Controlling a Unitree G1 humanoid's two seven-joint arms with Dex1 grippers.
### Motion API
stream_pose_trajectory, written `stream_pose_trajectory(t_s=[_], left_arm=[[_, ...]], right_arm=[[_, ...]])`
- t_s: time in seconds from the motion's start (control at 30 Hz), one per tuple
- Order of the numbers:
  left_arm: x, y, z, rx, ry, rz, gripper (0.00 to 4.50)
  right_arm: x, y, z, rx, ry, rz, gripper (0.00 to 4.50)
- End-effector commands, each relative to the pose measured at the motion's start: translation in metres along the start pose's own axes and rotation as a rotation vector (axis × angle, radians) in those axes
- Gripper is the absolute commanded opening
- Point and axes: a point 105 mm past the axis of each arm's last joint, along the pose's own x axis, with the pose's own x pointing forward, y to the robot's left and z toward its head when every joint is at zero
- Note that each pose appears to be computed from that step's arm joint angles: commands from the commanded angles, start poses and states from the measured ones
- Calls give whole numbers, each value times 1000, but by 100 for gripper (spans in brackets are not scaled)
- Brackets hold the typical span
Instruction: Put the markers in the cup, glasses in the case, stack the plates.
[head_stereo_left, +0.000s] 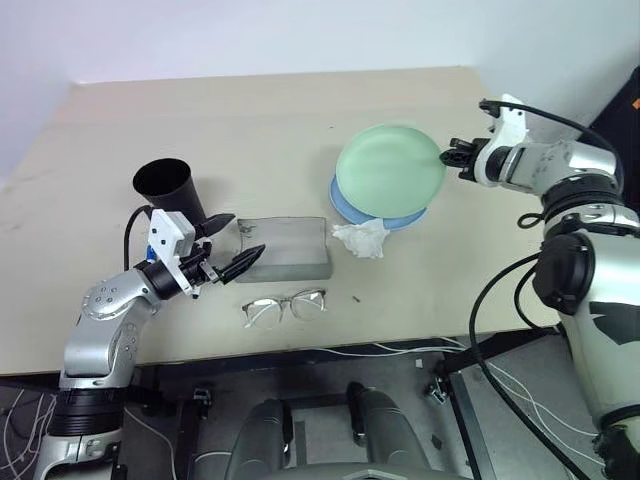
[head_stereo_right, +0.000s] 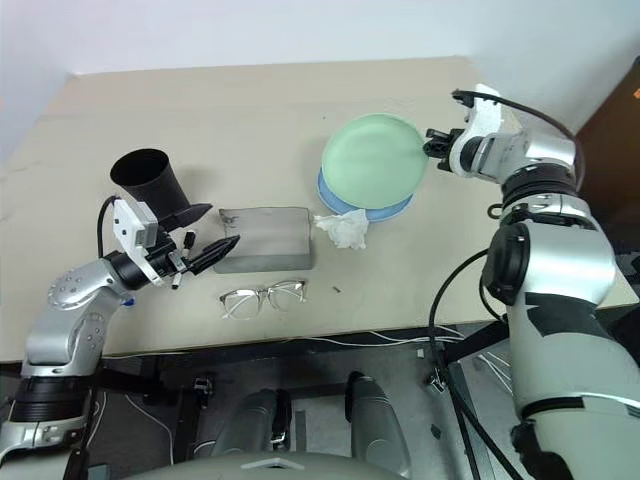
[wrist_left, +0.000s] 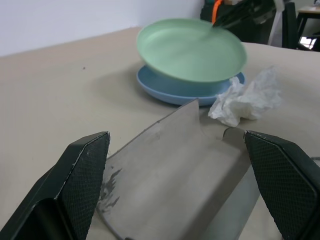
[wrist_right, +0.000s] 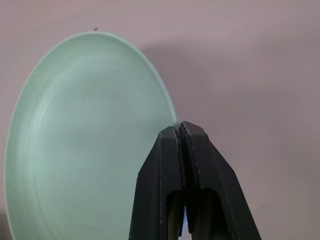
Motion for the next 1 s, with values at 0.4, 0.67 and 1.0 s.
stream_pose_trajectory(t_s=[0.4,0.67,1.0], left_arm=[[-2,3,12,59,-29,30,450],[0,6,12,62,-29,26,450],[4,12,12,70,-32,18,450]], right_arm=[[11,5,-17,-167,83,-50,62],[3,-1,3,-176,15,-68,339],[-15,56,39,-314,-77,265,448]])
